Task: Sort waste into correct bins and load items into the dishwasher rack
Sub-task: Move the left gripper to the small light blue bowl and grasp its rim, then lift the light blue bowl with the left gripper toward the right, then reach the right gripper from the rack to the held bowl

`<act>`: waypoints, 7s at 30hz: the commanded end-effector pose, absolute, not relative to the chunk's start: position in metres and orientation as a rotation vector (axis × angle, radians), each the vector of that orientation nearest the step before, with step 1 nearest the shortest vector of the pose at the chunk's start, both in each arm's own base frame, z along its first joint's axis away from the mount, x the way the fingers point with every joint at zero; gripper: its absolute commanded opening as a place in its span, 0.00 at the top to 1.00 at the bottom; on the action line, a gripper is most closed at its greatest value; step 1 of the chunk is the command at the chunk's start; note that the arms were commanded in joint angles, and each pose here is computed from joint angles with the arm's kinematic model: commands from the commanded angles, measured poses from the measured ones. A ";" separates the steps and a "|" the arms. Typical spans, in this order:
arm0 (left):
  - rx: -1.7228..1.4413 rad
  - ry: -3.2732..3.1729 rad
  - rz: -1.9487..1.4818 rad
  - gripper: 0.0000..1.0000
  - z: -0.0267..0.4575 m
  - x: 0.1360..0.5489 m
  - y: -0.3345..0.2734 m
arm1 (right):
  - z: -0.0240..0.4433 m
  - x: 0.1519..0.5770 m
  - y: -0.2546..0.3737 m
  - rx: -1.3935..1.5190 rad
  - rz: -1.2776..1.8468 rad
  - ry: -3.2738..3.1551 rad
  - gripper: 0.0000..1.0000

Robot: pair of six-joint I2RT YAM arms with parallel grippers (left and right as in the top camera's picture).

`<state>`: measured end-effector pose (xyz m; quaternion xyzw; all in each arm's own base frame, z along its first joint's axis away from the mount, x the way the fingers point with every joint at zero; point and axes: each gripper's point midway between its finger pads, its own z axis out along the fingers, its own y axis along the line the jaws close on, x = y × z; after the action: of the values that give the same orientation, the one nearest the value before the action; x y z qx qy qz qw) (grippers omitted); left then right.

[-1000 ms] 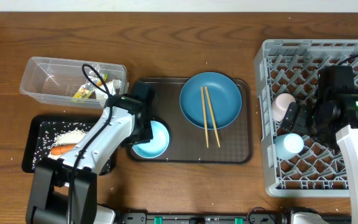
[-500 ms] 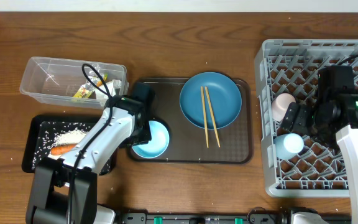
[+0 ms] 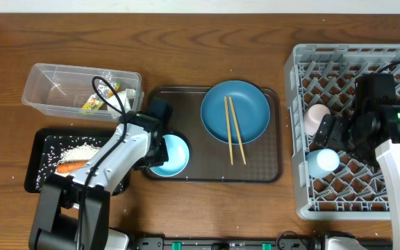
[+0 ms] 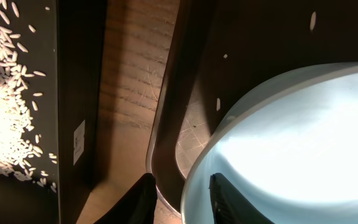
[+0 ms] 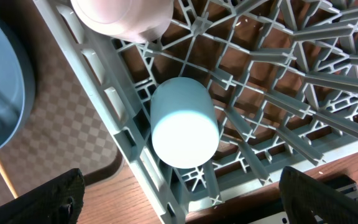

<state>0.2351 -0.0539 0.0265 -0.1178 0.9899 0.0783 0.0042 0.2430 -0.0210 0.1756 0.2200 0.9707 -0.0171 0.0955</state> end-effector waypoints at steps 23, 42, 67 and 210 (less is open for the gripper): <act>-0.395 3.085 0.228 0.94 0.025 0.238 -0.054 | 0.181 0.246 -0.023 0.655 -0.060 2.856 0.01; -0.360 2.900 0.079 0.94 0.083 0.286 -0.070 | 0.181 0.246 -0.023 0.655 -0.060 2.856 0.01; -0.129 2.375 -0.647 0.94 0.197 0.368 -0.159 | 0.181 0.246 -0.023 0.655 -0.060 2.856 0.01; 0.318 2.373 -0.707 0.94 0.161 0.372 -0.192 | 0.190 0.357 0.214 -0.367 0.085 2.382 0.64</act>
<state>0.3723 -0.1916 0.1592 0.1157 0.9039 -0.2643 0.3158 0.3530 0.2112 0.1845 -0.1427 0.9267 0.0375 0.3457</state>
